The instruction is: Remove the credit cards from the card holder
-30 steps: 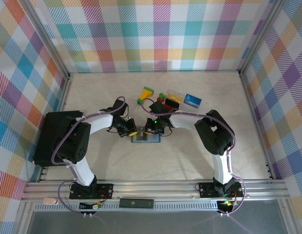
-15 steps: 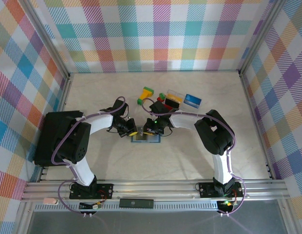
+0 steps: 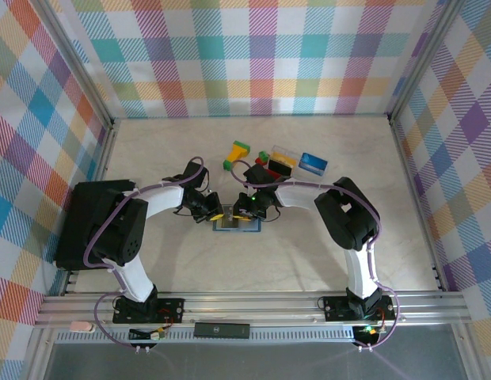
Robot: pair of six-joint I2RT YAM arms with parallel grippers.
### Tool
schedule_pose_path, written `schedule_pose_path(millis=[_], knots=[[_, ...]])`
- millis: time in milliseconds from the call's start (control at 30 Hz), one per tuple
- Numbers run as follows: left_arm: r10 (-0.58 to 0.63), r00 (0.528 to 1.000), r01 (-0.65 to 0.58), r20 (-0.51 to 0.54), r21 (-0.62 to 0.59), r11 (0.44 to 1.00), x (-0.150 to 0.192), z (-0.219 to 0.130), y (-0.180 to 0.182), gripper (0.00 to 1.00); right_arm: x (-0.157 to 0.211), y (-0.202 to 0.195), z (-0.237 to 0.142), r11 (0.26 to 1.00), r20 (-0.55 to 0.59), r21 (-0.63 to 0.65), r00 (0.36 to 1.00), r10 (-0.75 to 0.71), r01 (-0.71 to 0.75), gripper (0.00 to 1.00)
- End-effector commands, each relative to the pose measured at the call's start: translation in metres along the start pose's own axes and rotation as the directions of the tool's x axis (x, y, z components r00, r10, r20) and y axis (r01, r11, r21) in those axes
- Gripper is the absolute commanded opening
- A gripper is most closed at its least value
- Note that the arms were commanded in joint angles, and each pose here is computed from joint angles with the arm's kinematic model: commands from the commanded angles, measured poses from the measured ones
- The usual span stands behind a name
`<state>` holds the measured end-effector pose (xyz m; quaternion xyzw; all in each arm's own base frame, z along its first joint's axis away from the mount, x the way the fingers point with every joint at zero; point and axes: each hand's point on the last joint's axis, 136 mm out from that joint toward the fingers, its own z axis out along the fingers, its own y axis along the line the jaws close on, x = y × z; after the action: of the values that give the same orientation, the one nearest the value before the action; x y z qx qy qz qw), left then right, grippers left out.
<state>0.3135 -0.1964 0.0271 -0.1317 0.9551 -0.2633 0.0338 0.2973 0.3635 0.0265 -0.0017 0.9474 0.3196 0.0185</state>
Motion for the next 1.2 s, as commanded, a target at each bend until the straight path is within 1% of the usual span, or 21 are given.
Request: schedule_pose_path(millis=[0, 133, 333, 400, 500, 600, 700, 833, 1000, 1167], knots=[[-0.038, 0.999, 0.037, -0.015, -0.092, 0.995, 0.01, 0.008, 0.025, 0.08, -0.001, 0.002, 0.004, 1.0, -0.014, -0.014, 1.0, 0.002, -0.002, 0.17], [-0.04, 0.999, 0.039, -0.011, -0.098, 0.994, 0.01, 0.007, 0.026, 0.1, -0.003, 0.009, 0.001, 0.999, -0.004, -0.043, 1.0, -0.012, 0.011, 0.16], [-0.044, 0.999, 0.043, -0.017, -0.099, 0.994, 0.011, 0.009, 0.027, 0.1, -0.001, 0.012, 0.004, 0.998, -0.019, -0.063, 1.0, -0.009, 0.008, 0.17], [-0.043, 0.999, 0.041, -0.021, -0.1, 0.994, 0.011, 0.009, 0.027, 0.1, -0.001, 0.009, 0.005, 0.999, -0.023, -0.049, 1.0, -0.002, 0.001, 0.17], [-0.044, 0.999, 0.042, -0.017, -0.104, 0.994, 0.011, 0.009, 0.028, 0.1, -0.001, 0.003, 0.003, 1.0, -0.009, -0.015, 1.0, -0.001, 0.001, 0.14], [-0.044, 0.999, 0.043, -0.004, -0.114, 0.993, 0.009, 0.006, 0.029, 0.1, -0.005, -0.006, -0.006, 0.999, 0.032, 0.042, 0.999, -0.014, 0.013, 0.1], [-0.05, 0.999, 0.051, 0.013, -0.114, 0.992, 0.006, 0.002, 0.027, 0.14, -0.008, -0.017, -0.019, 0.996, 0.082, 0.088, 0.997, -0.01, 0.003, 0.07], [-0.049, 0.998, 0.052, 0.033, -0.094, 0.994, 0.003, -0.003, 0.022, 0.18, -0.011, -0.017, -0.038, 0.996, 0.146, 0.086, 0.988, -0.042, 0.03, 0.04], [-0.049, 0.996, 0.051, 0.07, -0.031, 0.998, -0.002, -0.014, 0.005, 0.25, -0.016, 0.0, -0.06, 0.992, 0.212, 0.054, 0.969, -0.126, 0.117, 0.0], [-0.05, 0.985, 0.039, 0.164, 0.073, 0.997, -0.013, -0.043, -0.018, 0.39, -0.018, 0.021, -0.08, 0.965, 0.258, 0.013, 0.931, -0.258, 0.263, 0.0]])
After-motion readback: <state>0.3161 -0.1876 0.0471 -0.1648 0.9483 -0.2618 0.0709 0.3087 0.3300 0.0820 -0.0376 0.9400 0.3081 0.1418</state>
